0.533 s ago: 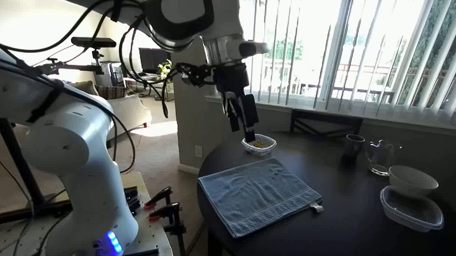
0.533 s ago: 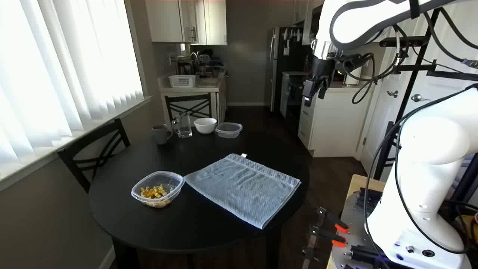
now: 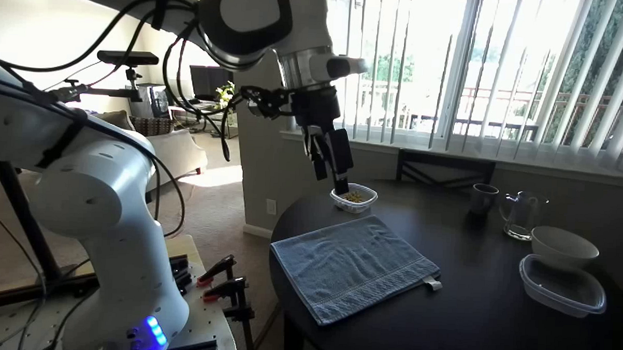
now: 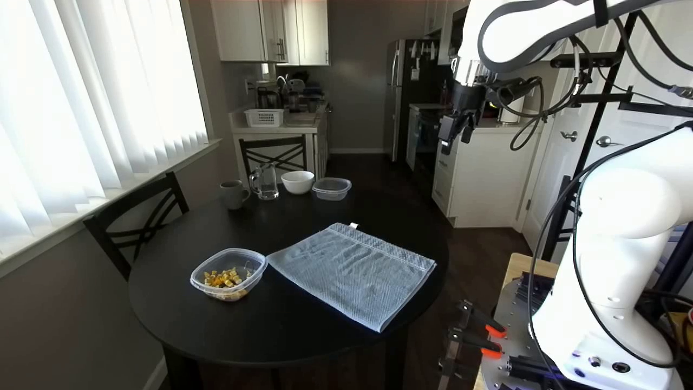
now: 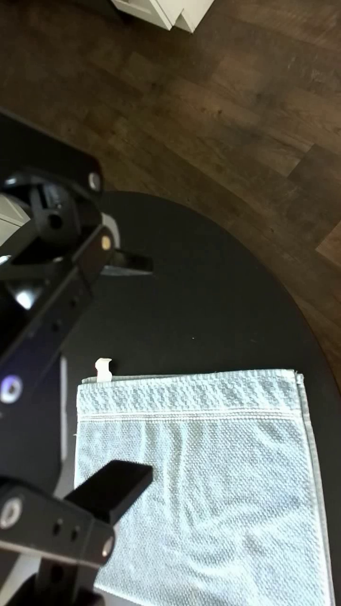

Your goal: Place the contents in the container on the left on the blue towel.

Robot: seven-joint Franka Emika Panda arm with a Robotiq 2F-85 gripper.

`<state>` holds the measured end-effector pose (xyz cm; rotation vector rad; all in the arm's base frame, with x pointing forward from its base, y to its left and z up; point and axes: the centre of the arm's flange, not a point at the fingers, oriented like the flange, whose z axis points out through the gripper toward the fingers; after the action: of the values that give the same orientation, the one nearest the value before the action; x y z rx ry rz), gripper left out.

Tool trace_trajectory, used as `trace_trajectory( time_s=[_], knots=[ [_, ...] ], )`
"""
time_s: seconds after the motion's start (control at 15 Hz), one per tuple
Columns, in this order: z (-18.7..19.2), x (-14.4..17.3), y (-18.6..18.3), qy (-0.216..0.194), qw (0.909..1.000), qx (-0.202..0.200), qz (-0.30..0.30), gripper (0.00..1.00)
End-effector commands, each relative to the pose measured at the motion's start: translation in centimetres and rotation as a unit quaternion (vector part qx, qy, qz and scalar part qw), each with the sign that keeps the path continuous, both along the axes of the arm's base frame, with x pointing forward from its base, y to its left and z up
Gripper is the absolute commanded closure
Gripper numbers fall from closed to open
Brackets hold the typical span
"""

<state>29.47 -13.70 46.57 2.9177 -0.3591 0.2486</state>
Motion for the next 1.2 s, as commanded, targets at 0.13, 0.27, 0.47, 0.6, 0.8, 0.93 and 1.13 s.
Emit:
trace_trajectory(
  time_s=[0.13,0.27,0.47,0.6,0.8,0.93,1.13],
  knots=[
    [0.6,-0.6,4.4,-0.015,0.9991,-0.038,0.012,0.0],
    [0.6,1.0,8.8,-0.028,0.9969,-0.072,0.011,0.0],
    [0.3,4.7,16.7,-0.029,0.9947,-0.09,0.041,0.0],
    [0.0,7.2,21.4,-0.035,0.9938,-0.082,0.066,0.0],
    [0.8,10.5,27.7,-0.033,0.9897,-0.072,0.119,0.0],
    [1.0,12.9,31.1,-0.013,0.9865,-0.068,0.148,0.0],
    [0.4,17.4,34.7,0.015,0.9835,-0.068,0.167,0.0]
  ],
)
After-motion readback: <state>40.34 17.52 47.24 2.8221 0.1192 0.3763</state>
